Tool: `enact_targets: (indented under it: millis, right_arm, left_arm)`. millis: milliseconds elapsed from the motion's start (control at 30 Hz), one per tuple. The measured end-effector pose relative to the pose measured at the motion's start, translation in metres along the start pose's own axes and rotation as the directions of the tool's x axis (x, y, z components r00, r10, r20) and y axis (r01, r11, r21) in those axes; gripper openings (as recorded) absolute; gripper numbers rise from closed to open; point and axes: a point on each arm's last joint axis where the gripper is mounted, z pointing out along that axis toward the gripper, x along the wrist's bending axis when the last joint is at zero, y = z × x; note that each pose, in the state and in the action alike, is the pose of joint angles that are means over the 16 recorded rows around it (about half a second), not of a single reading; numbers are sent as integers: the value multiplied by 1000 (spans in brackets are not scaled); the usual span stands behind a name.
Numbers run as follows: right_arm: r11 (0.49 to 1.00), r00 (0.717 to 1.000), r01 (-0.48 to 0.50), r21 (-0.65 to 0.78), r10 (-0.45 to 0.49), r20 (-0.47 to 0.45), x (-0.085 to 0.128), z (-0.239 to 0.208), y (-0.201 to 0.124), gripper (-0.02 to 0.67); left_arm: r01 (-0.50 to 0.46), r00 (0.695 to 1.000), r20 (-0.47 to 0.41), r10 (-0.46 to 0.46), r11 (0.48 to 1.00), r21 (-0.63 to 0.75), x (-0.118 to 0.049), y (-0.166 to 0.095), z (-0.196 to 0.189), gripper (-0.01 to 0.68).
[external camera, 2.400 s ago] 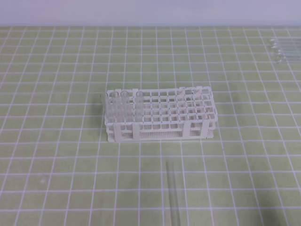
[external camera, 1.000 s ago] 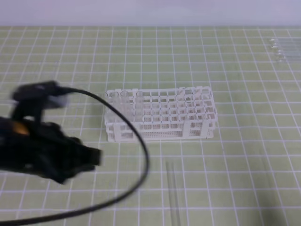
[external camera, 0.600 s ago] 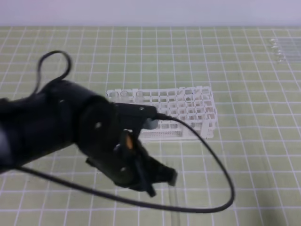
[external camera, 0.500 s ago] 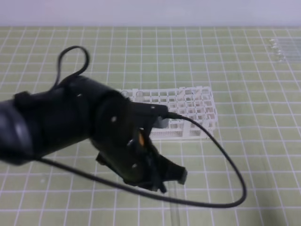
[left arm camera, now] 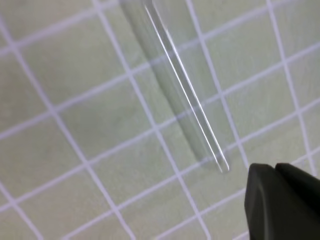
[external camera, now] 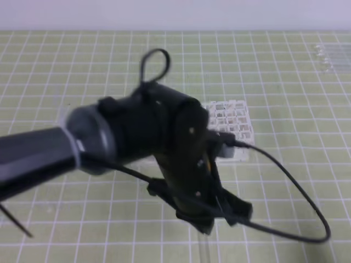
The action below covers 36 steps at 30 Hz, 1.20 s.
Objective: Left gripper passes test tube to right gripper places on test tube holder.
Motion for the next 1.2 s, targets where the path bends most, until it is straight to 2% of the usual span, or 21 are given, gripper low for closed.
enact_targets:
  millis: [300, 733, 867, 1200]
  right_arm:
    - [1000, 1000, 0, 0, 0, 0, 0, 0, 0, -17]
    - [1000, 1000, 0, 0, 0, 0, 0, 0, 0, -17]
    - [1000, 1000, 0, 0, 0, 0, 0, 0, 0, -17]
    - [1000, 1000, 0, 0, 0, 0, 0, 0, 0, -17]
  left_arm:
    - [7, 1000, -29, -4, 997, 82, -15, -4, 25, -3]
    - [99, 993, -73, -94, 992, 78, -13, -3, 31, 5]
    - [133, 989, -76, -128, 989, 66, -13, -2, 31, 55]
    - [190, 980, -74, -186, 980, 56, -13, 0, 35, 287]
